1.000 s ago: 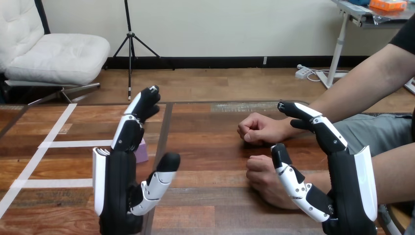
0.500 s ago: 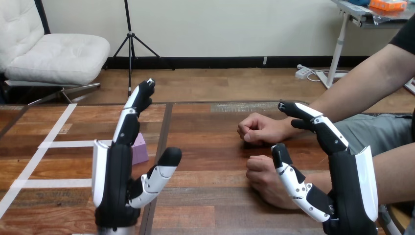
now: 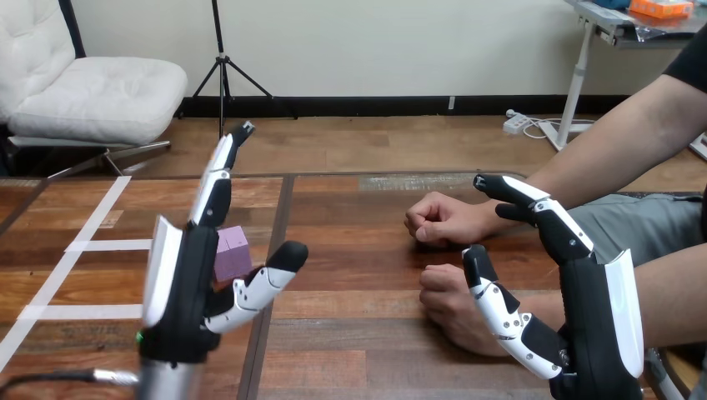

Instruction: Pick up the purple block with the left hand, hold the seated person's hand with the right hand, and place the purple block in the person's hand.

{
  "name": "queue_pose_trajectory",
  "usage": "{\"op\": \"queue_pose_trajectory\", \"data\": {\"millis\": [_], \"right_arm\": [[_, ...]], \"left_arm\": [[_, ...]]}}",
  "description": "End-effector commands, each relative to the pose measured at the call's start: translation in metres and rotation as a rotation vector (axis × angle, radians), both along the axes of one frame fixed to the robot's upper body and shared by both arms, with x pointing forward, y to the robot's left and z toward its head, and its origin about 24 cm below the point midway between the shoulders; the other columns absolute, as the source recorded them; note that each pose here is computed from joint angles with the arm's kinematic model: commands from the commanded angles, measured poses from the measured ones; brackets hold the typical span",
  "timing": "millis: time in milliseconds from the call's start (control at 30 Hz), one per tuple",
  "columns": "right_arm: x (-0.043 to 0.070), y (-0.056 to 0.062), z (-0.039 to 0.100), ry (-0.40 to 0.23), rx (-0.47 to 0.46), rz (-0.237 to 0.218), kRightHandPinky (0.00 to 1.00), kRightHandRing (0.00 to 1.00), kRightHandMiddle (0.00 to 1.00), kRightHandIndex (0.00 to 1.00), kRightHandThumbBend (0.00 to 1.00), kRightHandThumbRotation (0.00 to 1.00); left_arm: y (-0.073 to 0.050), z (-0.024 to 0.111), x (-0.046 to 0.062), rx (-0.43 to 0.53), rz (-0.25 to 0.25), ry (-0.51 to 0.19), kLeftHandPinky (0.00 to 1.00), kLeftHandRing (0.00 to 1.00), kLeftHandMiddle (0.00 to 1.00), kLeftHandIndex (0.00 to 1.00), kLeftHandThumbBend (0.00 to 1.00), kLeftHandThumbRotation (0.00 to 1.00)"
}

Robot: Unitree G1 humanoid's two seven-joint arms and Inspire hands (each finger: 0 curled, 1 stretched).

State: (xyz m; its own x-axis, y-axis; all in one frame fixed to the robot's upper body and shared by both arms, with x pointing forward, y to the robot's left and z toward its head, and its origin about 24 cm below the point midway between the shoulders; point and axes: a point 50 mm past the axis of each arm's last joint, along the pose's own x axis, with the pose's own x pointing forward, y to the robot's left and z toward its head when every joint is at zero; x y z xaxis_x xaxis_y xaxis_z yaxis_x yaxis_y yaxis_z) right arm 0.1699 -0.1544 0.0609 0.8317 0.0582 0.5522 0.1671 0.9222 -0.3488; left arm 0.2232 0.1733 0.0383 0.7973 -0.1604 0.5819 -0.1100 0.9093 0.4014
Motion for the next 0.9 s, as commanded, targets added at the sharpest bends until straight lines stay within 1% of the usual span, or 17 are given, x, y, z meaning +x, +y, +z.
{"op": "queue_pose_trajectory", "data": {"millis": [0, 133, 267, 467, 867], "right_arm": [[0.005, 0.002, 0.006, -0.051, 0.017, 0.003, 0.73, 0.78, 0.77, 0.75, 0.34, 0.4], [0.005, 0.003, 0.006, -0.05, 0.021, 0.004, 0.73, 0.78, 0.77, 0.75, 0.34, 0.4], [0.005, 0.003, 0.006, -0.046, 0.011, -0.002, 0.72, 0.78, 0.77, 0.75, 0.35, 0.4], [0.005, 0.003, 0.006, -0.044, 0.009, -0.002, 0.72, 0.78, 0.77, 0.75, 0.35, 0.41], [0.006, 0.002, 0.006, -0.045, 0.006, -0.003, 0.73, 0.78, 0.77, 0.75, 0.36, 0.43]], "left_arm": [[0.008, 0.025, 0.019, 0.099, -0.005, -0.098, 0.99, 0.99, 0.98, 0.96, 0.75, 0.83], [0.013, 0.027, 0.023, 0.161, 0.01, -0.086, 0.99, 0.99, 0.99, 0.97, 0.75, 0.83], [0.02, 0.03, 0.03, 0.261, 0.049, -0.081, 0.99, 0.99, 1.0, 0.99, 0.75, 0.85], [0.027, 0.033, 0.036, 0.376, 0.101, -0.09, 1.0, 1.0, 1.0, 1.0, 0.74, 0.88], [0.039, 0.037, 0.049, 0.565, 0.185, -0.101, 1.0, 1.0, 1.0, 1.0, 0.74, 0.94]]}}
